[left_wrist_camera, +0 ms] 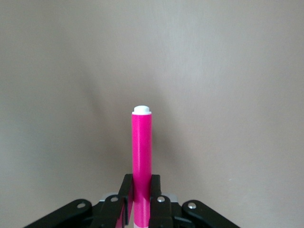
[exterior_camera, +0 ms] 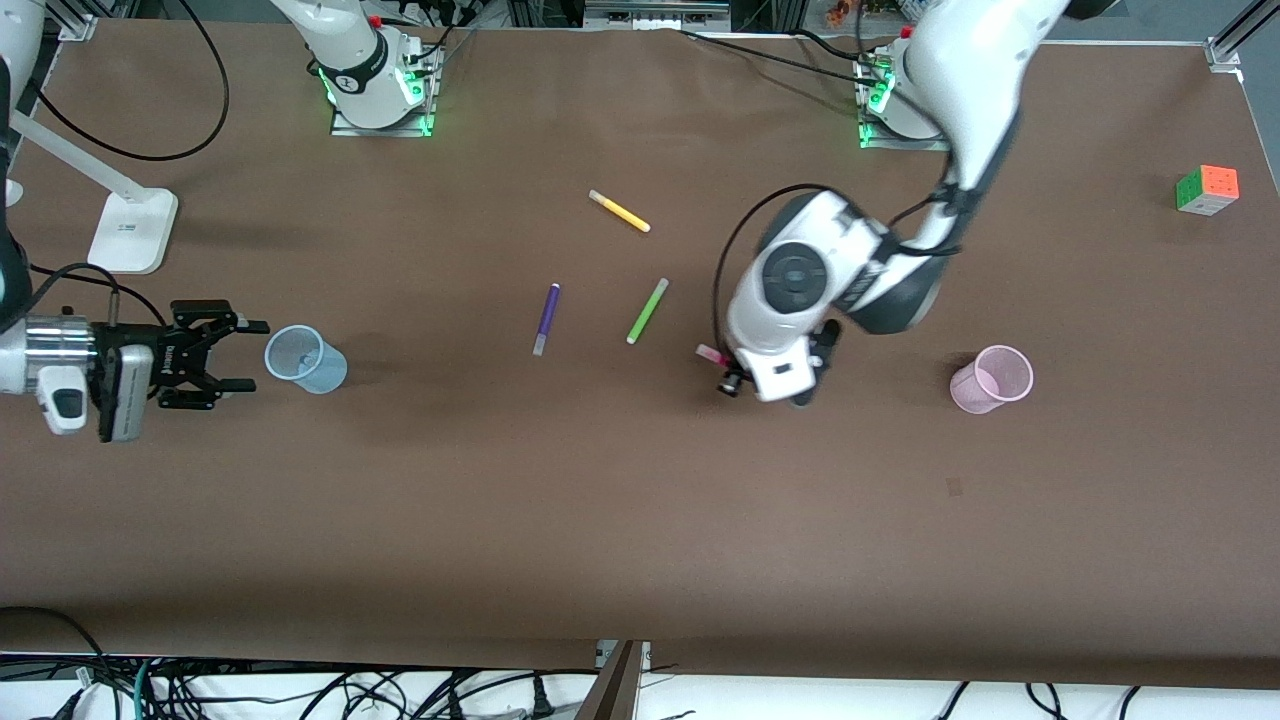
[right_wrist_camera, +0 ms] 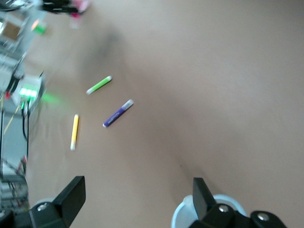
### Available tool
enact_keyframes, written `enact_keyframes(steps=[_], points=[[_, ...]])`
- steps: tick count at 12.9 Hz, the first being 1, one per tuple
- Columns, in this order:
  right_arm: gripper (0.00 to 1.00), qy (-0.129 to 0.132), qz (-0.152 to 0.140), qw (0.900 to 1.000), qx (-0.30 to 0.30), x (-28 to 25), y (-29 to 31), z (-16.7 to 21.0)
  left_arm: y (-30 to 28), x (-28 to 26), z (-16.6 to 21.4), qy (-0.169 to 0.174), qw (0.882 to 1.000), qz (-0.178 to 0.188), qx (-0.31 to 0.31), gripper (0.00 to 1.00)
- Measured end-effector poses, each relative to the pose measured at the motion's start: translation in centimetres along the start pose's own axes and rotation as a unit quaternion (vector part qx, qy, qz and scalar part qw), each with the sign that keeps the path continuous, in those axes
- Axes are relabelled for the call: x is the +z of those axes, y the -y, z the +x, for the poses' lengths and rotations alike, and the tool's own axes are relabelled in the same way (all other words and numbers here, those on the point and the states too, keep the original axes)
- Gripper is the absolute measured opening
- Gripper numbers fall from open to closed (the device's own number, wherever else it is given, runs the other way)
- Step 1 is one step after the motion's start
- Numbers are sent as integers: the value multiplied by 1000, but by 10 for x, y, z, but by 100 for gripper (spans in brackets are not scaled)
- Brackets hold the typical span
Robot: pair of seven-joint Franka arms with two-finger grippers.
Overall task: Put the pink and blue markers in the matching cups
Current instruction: 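Drop the blue marker into the blue cup while the left gripper carries the pink marker, then lower the pink marker into the pink cup and open the left gripper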
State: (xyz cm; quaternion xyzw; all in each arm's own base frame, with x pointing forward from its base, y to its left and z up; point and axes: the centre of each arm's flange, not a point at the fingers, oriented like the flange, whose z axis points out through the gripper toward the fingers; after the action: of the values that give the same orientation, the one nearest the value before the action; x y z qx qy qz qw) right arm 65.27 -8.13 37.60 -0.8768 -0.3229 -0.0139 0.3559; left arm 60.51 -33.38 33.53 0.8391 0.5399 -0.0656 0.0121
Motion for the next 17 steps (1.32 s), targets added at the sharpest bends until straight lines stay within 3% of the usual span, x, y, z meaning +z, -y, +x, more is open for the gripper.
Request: enact_keyframes(steps=[2,4,6,8,10,14,17], points=[[100,24,-32,995,89,-10,13,15,10,-44,49,47,999,2,1,18],[100,51,-75,980,177,-11,31,38,25,-69,113,101,995,5,5,18],[100,72,-111,956,262,-7,55,59,43,-79,180,148,989,1,11,18],[100,92,-151,925,336,-7,76,72,66,-85,244,196,980,-14,22,18],[100,107,-205,898,376,-10,105,86,92,-88,299,234,971,-33,29,18],[100,107,-288,859,410,-34,176,82,137,-63,377,310,948,-70,31,18],[100,100,-307,851,415,-45,214,51,168,-20,421,375,923,-85,28,18]])
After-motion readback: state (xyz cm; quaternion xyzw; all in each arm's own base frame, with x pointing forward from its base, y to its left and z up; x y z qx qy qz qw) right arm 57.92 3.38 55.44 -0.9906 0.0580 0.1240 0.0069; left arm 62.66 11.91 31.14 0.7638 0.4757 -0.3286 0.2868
